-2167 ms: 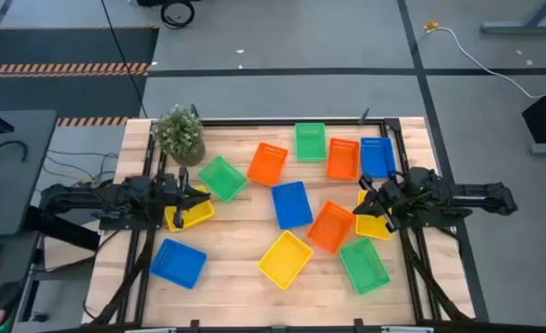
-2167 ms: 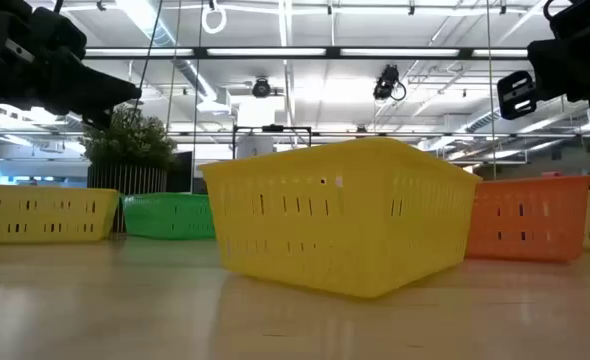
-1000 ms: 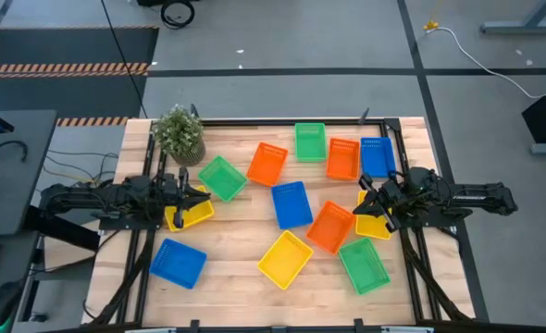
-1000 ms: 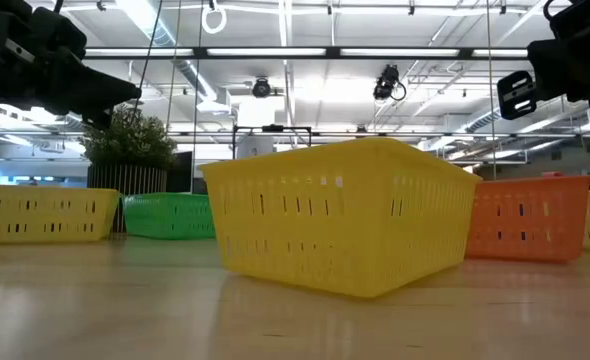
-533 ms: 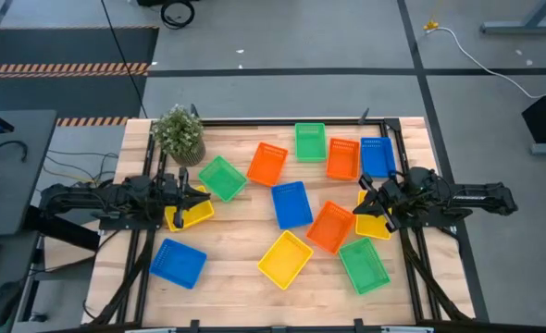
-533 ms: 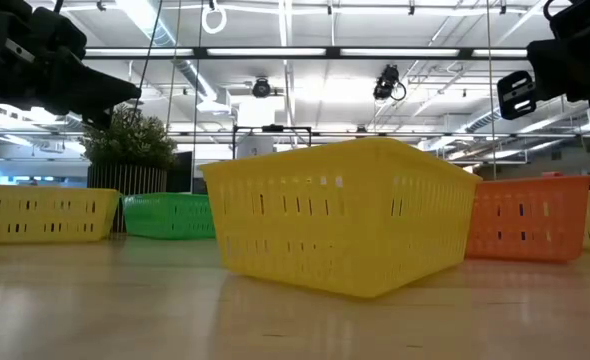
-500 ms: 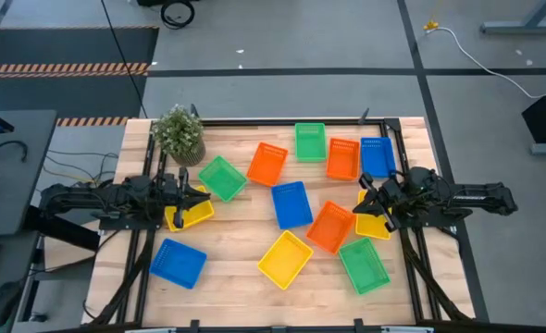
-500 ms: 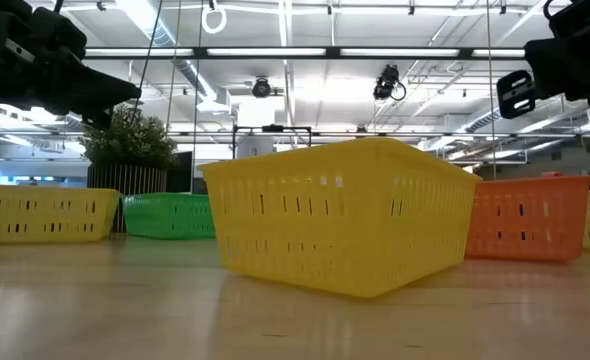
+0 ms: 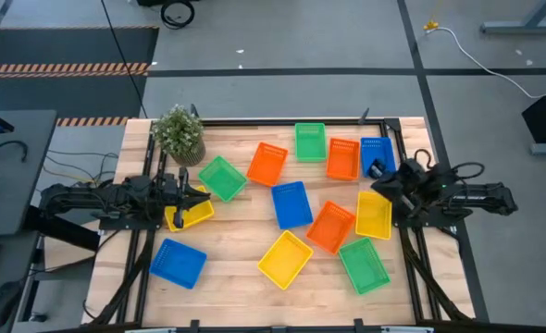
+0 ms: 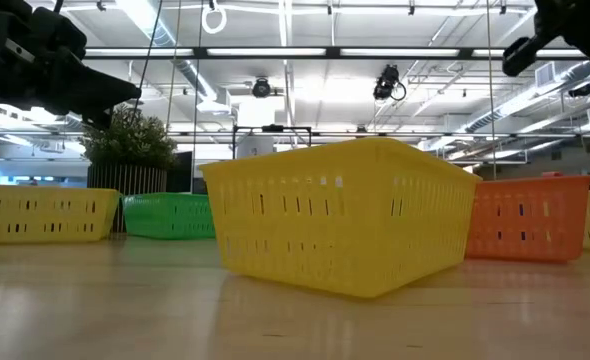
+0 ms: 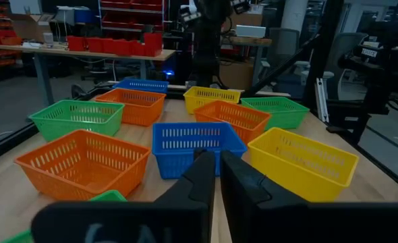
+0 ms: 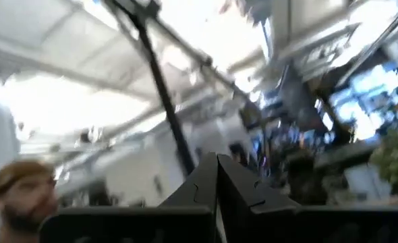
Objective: Stack baskets by color
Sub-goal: Move the center yellow bin to the middle left of the table
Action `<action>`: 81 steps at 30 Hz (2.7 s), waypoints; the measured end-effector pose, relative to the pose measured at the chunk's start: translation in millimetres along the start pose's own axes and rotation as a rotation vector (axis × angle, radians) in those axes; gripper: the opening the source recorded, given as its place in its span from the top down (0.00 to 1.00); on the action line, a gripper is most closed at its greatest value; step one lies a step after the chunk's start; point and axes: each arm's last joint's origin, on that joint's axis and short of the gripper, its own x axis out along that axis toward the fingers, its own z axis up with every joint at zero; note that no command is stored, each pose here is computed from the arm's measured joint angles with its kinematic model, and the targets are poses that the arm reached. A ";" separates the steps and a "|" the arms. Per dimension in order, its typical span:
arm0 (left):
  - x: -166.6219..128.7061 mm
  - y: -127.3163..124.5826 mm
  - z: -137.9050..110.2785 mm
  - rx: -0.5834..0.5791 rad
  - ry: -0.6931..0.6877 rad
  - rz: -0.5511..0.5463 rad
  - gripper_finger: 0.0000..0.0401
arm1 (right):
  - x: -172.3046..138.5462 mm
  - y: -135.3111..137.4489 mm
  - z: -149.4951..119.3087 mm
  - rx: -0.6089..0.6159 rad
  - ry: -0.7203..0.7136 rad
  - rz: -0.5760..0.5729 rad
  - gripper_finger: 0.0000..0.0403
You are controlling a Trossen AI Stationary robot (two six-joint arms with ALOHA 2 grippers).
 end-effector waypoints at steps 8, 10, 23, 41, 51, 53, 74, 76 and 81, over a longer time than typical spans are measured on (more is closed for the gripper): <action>0.0 0.0 0.0 0.000 0.000 0.000 0.90 | -0.6 -4.4 6.7 -0.205 -0.142 -0.211 0.97; 0.0 0.0 0.0 0.000 0.000 0.000 0.91 | 0.0 -7.1 5.7 -0.199 -0.148 -0.268 0.97; 0.0 0.0 -0.1 0.000 0.000 0.000 0.91 | 53.5 -13.4 -32.5 -0.083 0.275 -0.386 0.97; 0.0 0.0 0.1 0.000 -0.001 0.000 0.91 | 218.0 29.4 -103.6 -0.351 1.152 -0.089 0.72; 0.0 0.0 -0.1 0.001 0.002 0.001 0.92 | 228.6 59.7 -189.6 -0.527 1.604 0.000 0.56; 0.0 0.0 -0.2 0.000 0.002 0.000 0.92 | 227.9 60.9 -201.2 -0.578 1.632 0.000 0.56; 0.0 0.0 -0.2 0.001 0.002 0.000 0.93 | 217.5 54.8 -241.4 -0.575 1.703 0.047 0.85; 0.0 0.0 -0.1 0.000 0.001 0.000 0.92 | 217.4 54.5 -244.7 -0.578 1.697 0.047 0.88; -0.1 0.0 0.4 0.000 -0.001 0.000 0.91 | 218.9 55.0 -244.6 -0.598 1.680 0.055 0.97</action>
